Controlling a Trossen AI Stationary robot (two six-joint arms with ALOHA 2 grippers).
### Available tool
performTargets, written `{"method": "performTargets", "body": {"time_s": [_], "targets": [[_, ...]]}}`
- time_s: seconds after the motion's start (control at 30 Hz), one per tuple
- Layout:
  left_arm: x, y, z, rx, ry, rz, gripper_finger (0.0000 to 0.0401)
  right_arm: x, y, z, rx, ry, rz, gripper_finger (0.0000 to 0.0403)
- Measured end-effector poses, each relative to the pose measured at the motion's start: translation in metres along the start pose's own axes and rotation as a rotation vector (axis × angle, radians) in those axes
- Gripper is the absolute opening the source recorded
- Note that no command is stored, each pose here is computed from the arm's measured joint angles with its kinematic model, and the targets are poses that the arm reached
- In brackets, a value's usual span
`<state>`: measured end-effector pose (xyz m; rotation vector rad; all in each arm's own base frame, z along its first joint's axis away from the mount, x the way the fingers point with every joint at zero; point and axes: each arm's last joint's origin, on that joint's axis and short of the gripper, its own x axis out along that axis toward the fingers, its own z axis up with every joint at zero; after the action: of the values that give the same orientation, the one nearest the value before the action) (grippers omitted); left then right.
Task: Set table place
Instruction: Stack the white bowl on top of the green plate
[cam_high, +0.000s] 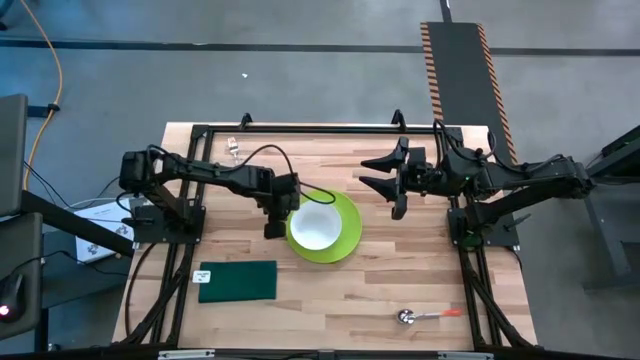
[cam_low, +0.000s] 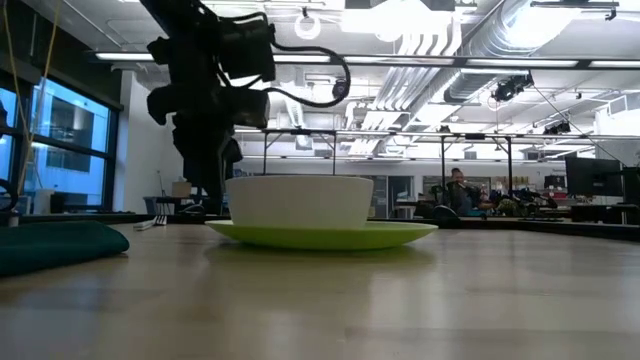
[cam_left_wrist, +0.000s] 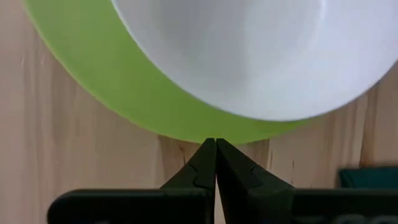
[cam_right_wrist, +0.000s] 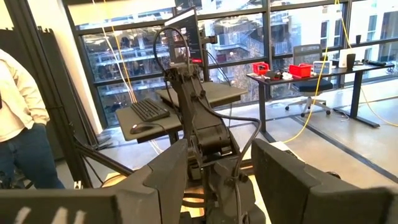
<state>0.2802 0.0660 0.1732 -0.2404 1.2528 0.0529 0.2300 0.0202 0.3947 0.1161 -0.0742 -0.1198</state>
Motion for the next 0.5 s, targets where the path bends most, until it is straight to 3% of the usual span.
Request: {"method": "performTargets", "body": {"time_s": [0.5], "targets": [[-0.0005,-0.0009,0.009,0.022,-0.092,-0.033,0.0,0.0,-0.0001,0.0,0.0,0.0,-0.002,0.0169]]}}
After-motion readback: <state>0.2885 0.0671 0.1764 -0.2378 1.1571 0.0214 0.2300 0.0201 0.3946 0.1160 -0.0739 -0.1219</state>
